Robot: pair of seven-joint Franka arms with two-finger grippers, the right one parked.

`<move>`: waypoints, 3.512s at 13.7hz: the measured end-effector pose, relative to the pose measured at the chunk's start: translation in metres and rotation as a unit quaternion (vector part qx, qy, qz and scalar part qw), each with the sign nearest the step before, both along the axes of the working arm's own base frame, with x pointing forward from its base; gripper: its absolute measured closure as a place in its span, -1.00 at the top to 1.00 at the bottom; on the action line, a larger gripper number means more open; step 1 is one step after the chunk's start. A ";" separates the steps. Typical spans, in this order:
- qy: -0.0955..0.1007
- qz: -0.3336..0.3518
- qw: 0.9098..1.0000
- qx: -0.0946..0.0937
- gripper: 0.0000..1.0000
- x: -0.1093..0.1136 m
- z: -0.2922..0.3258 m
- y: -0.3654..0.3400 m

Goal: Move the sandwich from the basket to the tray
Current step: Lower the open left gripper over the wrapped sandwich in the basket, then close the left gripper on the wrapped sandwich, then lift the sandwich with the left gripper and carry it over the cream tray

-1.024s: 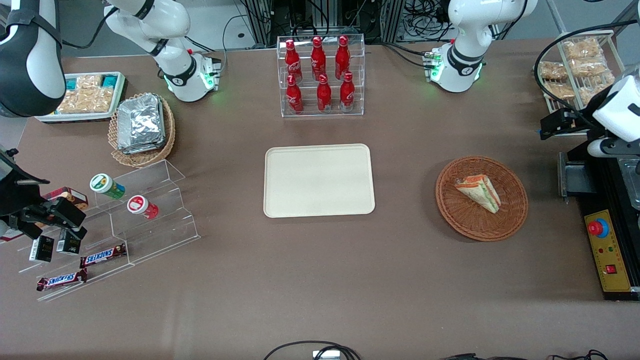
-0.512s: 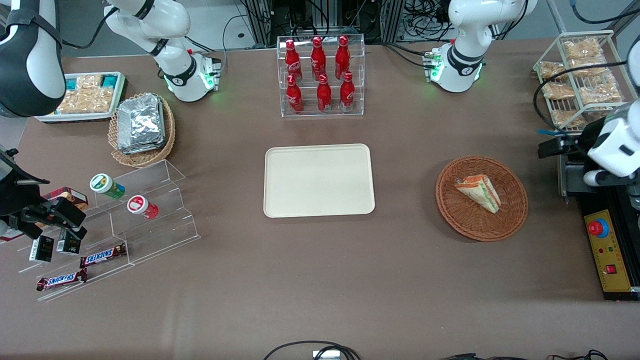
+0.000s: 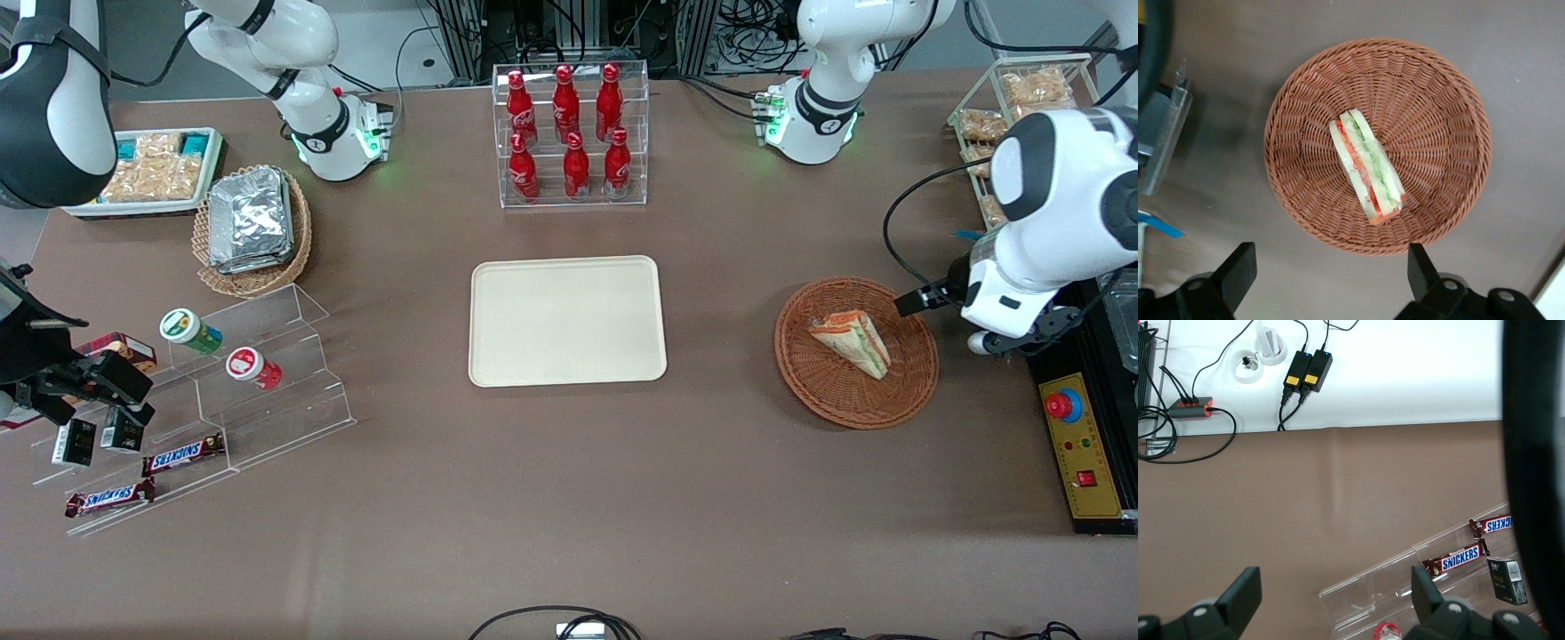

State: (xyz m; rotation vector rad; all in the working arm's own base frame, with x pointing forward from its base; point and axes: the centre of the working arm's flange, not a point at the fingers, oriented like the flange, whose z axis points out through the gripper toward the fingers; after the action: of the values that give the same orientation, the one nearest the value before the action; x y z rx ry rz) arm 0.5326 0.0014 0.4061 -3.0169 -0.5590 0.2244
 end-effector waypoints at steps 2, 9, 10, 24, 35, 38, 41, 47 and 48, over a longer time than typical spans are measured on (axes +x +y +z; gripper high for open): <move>-0.021 0.048 0.999 0.006 1.00 -0.006 -0.025 -0.008; -0.046 0.112 0.993 0.011 1.00 -0.029 -0.078 -0.034; -0.051 0.120 0.991 0.010 1.00 -0.032 -0.085 -0.033; -0.063 0.158 0.985 -0.001 0.99 -0.042 -0.161 -0.027; -0.066 0.176 0.982 0.004 -0.59 -0.031 -0.137 -0.025; -0.050 0.156 0.986 0.013 -0.68 -0.018 -0.085 -0.028; -0.028 0.115 0.993 0.018 -0.69 -0.002 -0.021 -0.036; -0.028 0.049 0.998 0.014 -0.69 0.014 0.054 -0.076; -0.028 0.032 0.999 0.012 -0.69 0.014 0.059 -0.086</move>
State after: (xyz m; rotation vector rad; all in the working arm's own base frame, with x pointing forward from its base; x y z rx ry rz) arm 0.5462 -0.0847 0.4649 -2.9935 -0.6577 0.1357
